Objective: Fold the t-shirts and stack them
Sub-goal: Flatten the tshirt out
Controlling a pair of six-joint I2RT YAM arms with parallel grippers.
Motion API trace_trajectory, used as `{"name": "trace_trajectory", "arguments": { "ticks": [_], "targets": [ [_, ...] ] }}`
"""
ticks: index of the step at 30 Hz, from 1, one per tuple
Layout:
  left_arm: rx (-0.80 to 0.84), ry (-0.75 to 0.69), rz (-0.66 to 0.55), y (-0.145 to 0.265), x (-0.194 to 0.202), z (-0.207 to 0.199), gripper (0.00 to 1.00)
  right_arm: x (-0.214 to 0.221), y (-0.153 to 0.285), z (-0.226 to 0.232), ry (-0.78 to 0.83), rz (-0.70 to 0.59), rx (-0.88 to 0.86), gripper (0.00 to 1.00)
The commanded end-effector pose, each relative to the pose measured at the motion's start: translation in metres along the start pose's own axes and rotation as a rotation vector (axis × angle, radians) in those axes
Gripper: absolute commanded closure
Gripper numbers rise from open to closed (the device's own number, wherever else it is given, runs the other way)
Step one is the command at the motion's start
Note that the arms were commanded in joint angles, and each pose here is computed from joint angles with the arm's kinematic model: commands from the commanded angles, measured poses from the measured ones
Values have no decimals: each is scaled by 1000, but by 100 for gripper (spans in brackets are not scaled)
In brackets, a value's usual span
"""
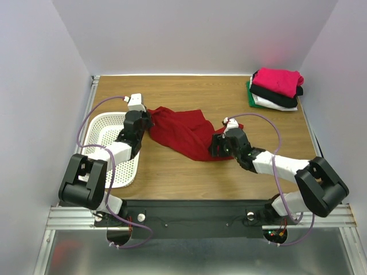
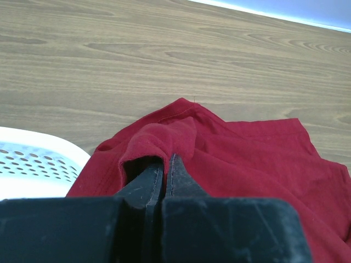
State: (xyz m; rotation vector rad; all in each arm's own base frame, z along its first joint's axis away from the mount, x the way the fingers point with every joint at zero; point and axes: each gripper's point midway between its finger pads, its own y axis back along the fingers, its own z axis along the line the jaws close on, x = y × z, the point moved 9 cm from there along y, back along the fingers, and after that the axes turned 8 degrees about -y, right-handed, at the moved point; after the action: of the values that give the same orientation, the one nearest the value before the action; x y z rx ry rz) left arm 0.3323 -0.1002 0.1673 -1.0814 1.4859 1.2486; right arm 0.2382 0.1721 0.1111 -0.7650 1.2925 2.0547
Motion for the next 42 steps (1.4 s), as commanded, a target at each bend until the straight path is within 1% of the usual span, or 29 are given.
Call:
{"name": "trace_trajectory", "arguments": {
  "ticks": [1, 3, 8, 11, 14, 15, 17, 21, 22, 23, 25, 31, 35, 40, 42],
  "targets": [
    [4, 15, -98, -5, -25, -2, 100, -3, 14, 23, 18, -12, -131, 29],
    [2, 15, -100, -4, -26, -1, 100, 3, 16, 24, 34, 24, -150, 29],
    [-3, 14, -103, -3, -27, -1, 100, 7, 20, 26, 54, 39, -177, 31],
    [-3, 13, -103, -3, -26, -1, 100, 7, 26, 30, 65, 48, -230, 33],
    [-6, 12, -104, -4, -27, -1, 100, 6, 33, 37, 83, 62, -314, 37],
    [-6, 11, -101, -4, -26, -1, 100, 7, 37, 42, 92, 75, -378, 39],
    [-7, 10, -98, -5, -25, -1, 100, 7, 37, 44, 99, 73, -408, 41],
    [-4, 9, -93, -6, -24, -1, 100, 1, 29, 39, 98, 22, -310, 40],
    [-5, 9, -91, -6, -23, -1, 100, -6, 24, 37, 93, -15, -250, 39],
    [-1, 9, -92, -5, -23, -1, 100, -8, 22, 37, 93, -23, -233, 39],
    [-3, 9, -93, -5, -23, -1, 100, -20, 19, 34, 91, -88, -145, 39],
    [-9, 10, -95, -3, -23, 0, 100, -45, 23, 30, 69, -223, -15, 38],
    [-7, 8, -93, -4, -23, 0, 100, -49, 15, 26, 70, -240, 54, 38],
    [-8, 7, -90, -4, -22, 0, 100, -40, -10, 15, 70, -183, 131, 41],
    [-8, 7, -90, -4, -21, 0, 100, -37, -13, 15, 70, -163, 126, 42]
  ]
}}
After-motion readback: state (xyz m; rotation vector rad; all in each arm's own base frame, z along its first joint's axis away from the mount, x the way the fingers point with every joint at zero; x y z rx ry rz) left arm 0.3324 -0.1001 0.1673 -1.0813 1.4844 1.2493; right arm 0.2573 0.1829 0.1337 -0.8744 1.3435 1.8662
